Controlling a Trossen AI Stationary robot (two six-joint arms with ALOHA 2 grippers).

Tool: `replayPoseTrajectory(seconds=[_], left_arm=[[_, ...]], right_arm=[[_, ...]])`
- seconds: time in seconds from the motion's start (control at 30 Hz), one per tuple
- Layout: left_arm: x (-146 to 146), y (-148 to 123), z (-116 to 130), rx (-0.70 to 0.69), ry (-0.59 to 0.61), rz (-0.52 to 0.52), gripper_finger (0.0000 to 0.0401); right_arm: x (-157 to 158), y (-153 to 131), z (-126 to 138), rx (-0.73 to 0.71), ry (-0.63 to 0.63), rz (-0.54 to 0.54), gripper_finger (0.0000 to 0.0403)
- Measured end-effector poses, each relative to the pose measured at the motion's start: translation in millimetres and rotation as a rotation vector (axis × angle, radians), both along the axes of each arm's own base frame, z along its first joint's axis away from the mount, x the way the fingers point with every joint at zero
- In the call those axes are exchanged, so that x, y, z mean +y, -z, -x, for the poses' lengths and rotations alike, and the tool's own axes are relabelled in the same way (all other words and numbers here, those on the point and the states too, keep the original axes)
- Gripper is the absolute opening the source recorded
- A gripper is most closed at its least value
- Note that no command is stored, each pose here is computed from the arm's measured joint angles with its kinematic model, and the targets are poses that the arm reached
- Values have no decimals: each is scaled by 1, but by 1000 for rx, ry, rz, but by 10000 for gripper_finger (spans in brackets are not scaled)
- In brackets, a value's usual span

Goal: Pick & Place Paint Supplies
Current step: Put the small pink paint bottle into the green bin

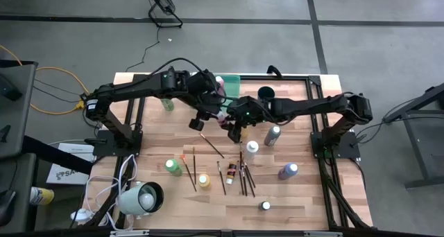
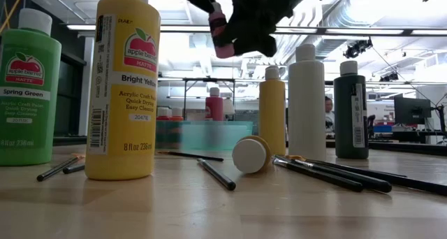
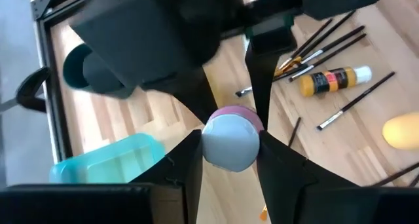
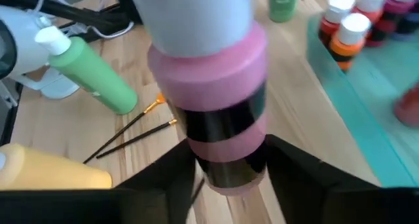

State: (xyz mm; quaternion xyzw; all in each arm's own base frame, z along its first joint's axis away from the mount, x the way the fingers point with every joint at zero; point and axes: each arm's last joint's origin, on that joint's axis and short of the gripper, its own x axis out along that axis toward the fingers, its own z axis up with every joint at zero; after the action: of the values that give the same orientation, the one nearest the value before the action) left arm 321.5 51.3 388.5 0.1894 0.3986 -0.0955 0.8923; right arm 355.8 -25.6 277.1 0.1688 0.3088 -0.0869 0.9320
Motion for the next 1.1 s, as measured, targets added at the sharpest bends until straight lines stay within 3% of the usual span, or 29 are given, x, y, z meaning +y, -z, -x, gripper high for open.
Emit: replayPoseTrajectory(seconds=[0.17, 0.33, 0.7, 0.87, 1.1], left_arm=[[8, 2, 2, 24, -101, -21, 114], [29, 3, 9, 49, -247, -17, 114], [104, 8, 36, 94, -618, -49, 113], [139, 28, 36, 148, -689, -35, 113], [178, 70, 17, 208, -755, -10, 113]], right_arm=[[-2, -13, 19, 50, 26, -23, 239], [-4, -38, 46, 42, 39, -22, 272], [-5, -88, 104, -81, 167, 87, 279], [-4, -96, 115, -104, 184, 111, 279], [-4, -98, 117, -105, 163, 134, 279]])
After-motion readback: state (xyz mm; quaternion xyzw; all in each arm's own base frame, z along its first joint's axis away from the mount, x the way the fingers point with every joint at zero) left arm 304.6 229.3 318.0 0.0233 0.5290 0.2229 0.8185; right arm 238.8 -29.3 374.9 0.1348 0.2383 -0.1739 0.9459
